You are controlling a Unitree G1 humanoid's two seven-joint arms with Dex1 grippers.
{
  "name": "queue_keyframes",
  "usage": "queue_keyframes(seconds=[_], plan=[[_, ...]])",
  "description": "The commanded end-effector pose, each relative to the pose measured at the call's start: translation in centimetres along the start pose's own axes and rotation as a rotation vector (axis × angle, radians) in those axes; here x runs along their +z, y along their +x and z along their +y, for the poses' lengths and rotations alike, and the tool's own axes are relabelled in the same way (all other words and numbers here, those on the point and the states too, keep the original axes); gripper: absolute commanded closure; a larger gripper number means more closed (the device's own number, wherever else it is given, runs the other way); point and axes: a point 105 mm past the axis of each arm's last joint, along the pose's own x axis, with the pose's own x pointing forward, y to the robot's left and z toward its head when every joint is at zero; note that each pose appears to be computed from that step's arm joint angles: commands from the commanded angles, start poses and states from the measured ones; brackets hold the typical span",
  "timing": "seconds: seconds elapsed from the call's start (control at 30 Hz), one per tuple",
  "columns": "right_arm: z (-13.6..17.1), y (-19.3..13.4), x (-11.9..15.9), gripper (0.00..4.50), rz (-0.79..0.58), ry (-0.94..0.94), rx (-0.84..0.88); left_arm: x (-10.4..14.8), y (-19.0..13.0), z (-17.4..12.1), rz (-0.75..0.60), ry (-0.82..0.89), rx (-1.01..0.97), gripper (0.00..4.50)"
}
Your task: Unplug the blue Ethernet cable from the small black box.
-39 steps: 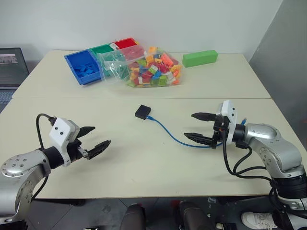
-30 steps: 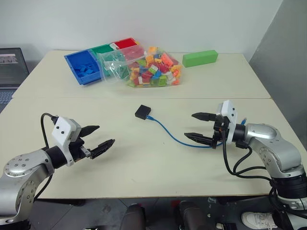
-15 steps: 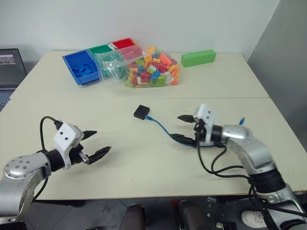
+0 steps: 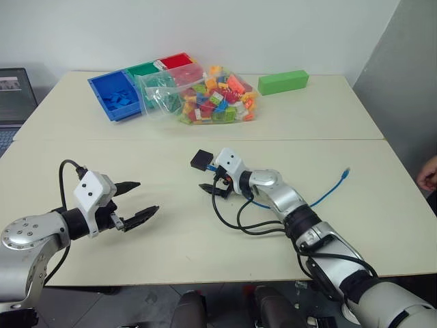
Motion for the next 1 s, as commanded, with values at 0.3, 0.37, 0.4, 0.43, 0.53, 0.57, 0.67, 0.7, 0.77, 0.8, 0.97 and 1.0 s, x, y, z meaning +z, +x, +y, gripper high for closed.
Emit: queue_keyframes(seconds=[0.3,0.37,0.4,0.43,0.53,0.57,0.67,0.7,0.77,0.8,0.97,1.0], plan=[[-1.7,0.4,1.4,2.17,-0.03,0.012,-0.047,0.6,-0.7,0.3,-0.019,0.027,0.03,0.0],[-1.7,0.5,1.6,2.65,-0.034,-0.007,-0.044,0.4,-0.6,0.4,-0.019,0.004,0.031,0.0],[-1.6,0.5,1.7,2.94,-0.037,-0.014,-0.041,0.3,-0.6,0.5,-0.02,-0.003,0.033,0.0],[-1.6,0.5,1.8,3.19,-0.039,-0.025,-0.036,0.2,-0.6,0.7,-0.02,-0.01,0.038,0.0],[-1.4,0.5,2.1,4.05,-0.05,-0.073,-0.023,0.1,-0.6,1.2,-0.03,-0.047,0.054,0.0],[-1.4,0.4,2.3,4.27,-0.056,-0.098,-0.018,0.2,-0.5,1.3,-0.041,-0.07,0.057,0.0],[-1.2,0.0,2.8,4.38,-0.079,-0.184,0.003,0.4,0.0,1.8,-0.079,-0.138,0.067,0.0],[-1.1,-0.3,3.2,4.38,-0.091,-0.233,0.012,0.8,0.3,2.0,-0.107,-0.179,0.065,0.0],[-0.9,-0.7,3.9,4.38,-0.118,-0.319,0.027,1.4,0.6,2.3,-0.149,-0.244,0.059,0.0],[-0.6,-1.1,4.5,4.38,-0.141,-0.385,0.04,1.7,0.8,2.5,-0.168,-0.275,0.05,0.0],[1.7,-3.8,7.2,4.38,-0.279,-0.706,0.142,3.4,1.4,1.6,-0.222,-0.403,-0.084,0.0],[2.2,-4.4,7.6,4.38,-0.301,-0.769,0.162,3.8,1.5,1.3,-0.235,-0.427,-0.115,0.0]])
